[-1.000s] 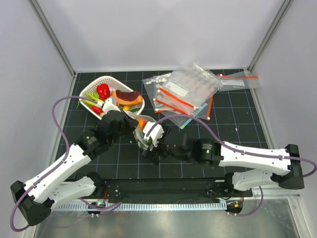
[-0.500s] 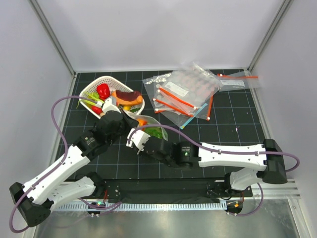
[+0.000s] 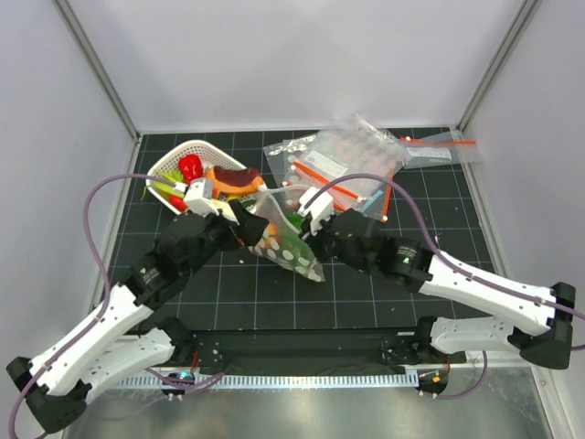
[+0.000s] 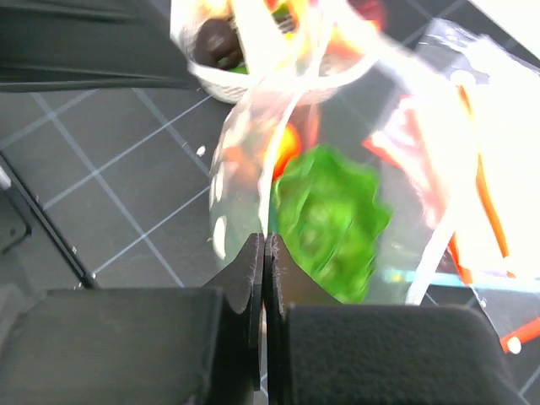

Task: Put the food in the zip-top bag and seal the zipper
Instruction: Adjust the zipper food storage bag at the center of the board.

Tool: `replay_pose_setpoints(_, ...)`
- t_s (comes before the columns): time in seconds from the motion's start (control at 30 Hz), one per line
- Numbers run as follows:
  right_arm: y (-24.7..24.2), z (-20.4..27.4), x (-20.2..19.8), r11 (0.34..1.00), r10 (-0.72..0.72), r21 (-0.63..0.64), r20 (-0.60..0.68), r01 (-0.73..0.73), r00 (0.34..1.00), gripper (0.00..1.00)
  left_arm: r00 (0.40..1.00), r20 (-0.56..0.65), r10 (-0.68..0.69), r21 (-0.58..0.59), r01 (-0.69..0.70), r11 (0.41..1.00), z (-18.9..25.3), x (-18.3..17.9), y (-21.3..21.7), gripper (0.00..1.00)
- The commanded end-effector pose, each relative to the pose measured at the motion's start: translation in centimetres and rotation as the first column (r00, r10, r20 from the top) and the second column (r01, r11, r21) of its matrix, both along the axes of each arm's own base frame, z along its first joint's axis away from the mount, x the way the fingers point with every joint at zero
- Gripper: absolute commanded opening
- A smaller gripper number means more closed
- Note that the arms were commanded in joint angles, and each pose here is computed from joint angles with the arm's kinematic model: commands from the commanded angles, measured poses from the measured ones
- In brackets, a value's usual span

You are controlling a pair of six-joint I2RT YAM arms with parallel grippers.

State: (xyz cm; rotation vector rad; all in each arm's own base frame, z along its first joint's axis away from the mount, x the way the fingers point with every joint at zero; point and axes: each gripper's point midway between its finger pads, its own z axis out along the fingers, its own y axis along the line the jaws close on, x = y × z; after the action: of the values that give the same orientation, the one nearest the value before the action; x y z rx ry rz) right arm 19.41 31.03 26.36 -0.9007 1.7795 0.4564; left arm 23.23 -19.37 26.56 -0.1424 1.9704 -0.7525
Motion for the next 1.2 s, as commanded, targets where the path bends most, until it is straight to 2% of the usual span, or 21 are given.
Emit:
replay_pose_setpoints(0.0, -0.7, 1.6, -0.5, 0.993, 0.039, 0.111, -0.069, -0.031, 0.997, 0.01, 0.986, 0.164, -0.03, -0.015, 0.032, 0.999, 2.3, -0.2, 0.5, 1.0)
replay_pose_setpoints(0.2, -2.0, 1.7, -0.8, 0.996, 0.031, 0.08, -0.06, -0.027, 0.998, 0.01, 0.946, 0.323, -0.021, -0.06, 0.043, 0.997, 2.8, -0.3, 1.1, 1.0)
replay_pose_setpoints(0.23, -2.2, 1.6, -0.8, 0.997, 0.034, 0.077, -0.058, -0.03, 0.998, 0.01, 0.946, 0.324, -0.025, -0.045, 0.041, 0.998, 1.4, -0.2, 1.0, 1.0)
replay_pose_setpoints(0.3, -2.2, 1.6, -1.0, 0.996, 0.047, 0.078, -0.053, -0.043, 0.997, 0.01, 0.923, 0.385, -0.019, -0.06, 0.046, 0.997, 1.9, 0.1, 0.9, 1.0)
replay_pose_setpoints(0.4, -2.1, 1.7, -1.4, 0.994, 0.073, 0.085, -0.05, -0.069, 0.996, 0.01, 0.911, 0.41, -0.026, -0.032, 0.043, 0.999, 1.1, 0.6, 0.6, 1.0)
replay_pose_setpoints(0.57, -1.7, 1.6, -1.6, 0.992, 0.094, 0.087, -0.056, -0.089, 0.994, 0.01, 0.91, 0.388, -0.147, 0.033, 0.146, 0.989, -0.5, 1.2, -2.2, 1.0)
replay_pose_setpoints(0.77, -1.8, 1.6, -1.9, 0.991, 0.104, 0.087, -0.062, -0.098, 0.993, 0.01, 0.896, 0.365, -0.252, 0.054, 0.25, 0.967, -1.3, 1.3, -4.7, 1.0)
replay_pose_setpoints(0.97, -1.6, 1.3, -1.7, 0.993, 0.097, 0.077, -0.066, -0.092, 0.993, 0.01, 0.913, 0.34, -0.225, 0.02, 0.233, 0.972, -2.6, 2.1, -5.3, 1.0)
replay_pose_setpoints(1.1, -1.2, 0.7, -1.5, 0.994, 0.096, 0.061, -0.083, -0.091, 0.992, 0.01, 0.879, 0.385, -0.28, -0.029, 0.315, 0.949, -1.2, 0.2, -5.7, 1.0)
replay_pose_setpoints(1.17, -0.9, 0.6, -1.7, 0.993, 0.109, 0.058, -0.092, -0.104, 0.99, 0.01, 0.874, 0.413, -0.258, -0.048, 0.304, 0.952, -0.3, -0.4, -4.8, 1.0)
